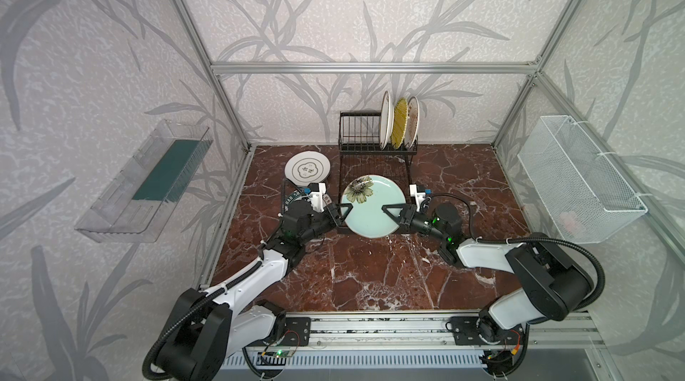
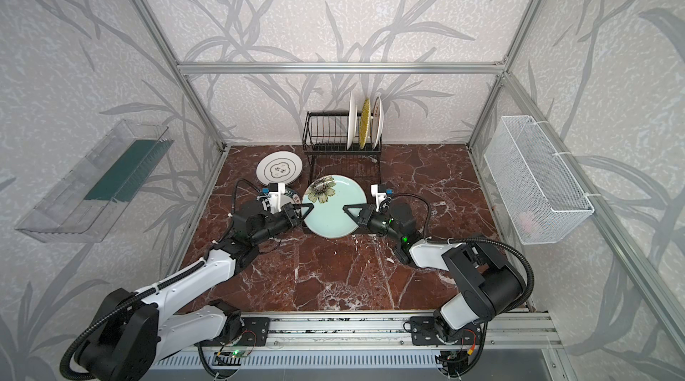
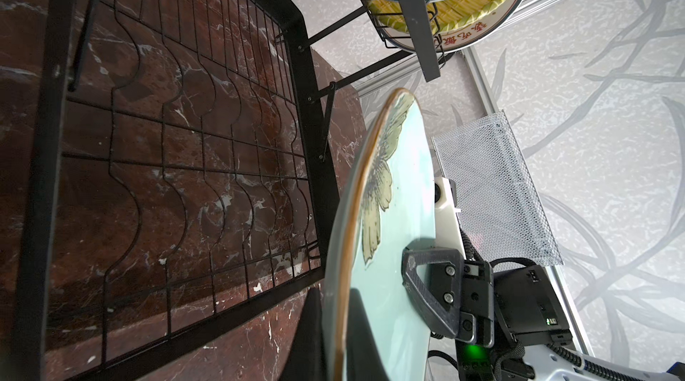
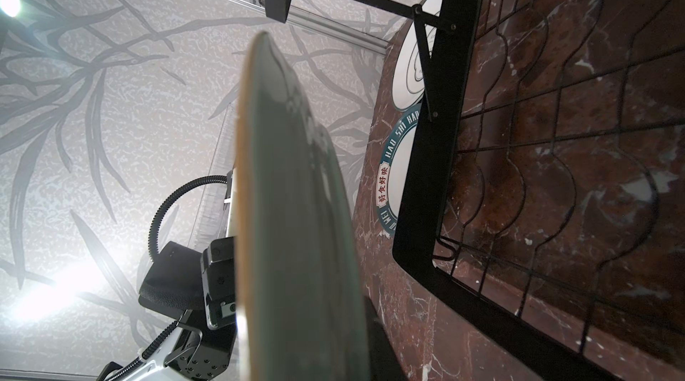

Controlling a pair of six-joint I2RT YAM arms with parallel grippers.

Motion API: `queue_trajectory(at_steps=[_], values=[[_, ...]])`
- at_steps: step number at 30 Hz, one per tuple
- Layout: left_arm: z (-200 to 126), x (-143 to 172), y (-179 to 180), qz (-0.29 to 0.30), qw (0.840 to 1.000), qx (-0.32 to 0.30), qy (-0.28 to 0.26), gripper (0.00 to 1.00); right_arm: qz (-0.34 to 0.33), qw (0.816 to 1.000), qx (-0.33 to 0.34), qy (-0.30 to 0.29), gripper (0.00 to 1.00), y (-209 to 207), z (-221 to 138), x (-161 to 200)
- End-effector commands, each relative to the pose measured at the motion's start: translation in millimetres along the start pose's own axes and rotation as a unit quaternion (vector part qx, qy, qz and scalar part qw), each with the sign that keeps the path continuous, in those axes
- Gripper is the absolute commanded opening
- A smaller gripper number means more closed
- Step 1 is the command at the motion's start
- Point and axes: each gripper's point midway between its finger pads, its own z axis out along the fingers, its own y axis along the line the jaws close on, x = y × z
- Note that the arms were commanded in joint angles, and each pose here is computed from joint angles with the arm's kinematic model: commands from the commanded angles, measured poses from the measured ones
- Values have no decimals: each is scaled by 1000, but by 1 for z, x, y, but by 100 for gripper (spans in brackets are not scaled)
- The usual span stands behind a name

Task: Load plates into a dish rack
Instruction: Pick up the plate from the bottom-center of the table.

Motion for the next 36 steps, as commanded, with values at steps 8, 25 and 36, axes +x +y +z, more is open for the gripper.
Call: queue_trajectory(at_steps=[8, 25, 36], values=[[-6, 2, -16, 49, 999, 14, 4, 0, -58, 997, -48, 2, 0, 38, 6, -3], [-26, 5, -4, 86, 995, -43, 1, 34, -97, 995, -15, 0, 0, 48, 4, -10], [-40, 5, 5, 108, 991, -77, -9, 34, -149, 988, 40, -18, 0, 60, 0, -27]])
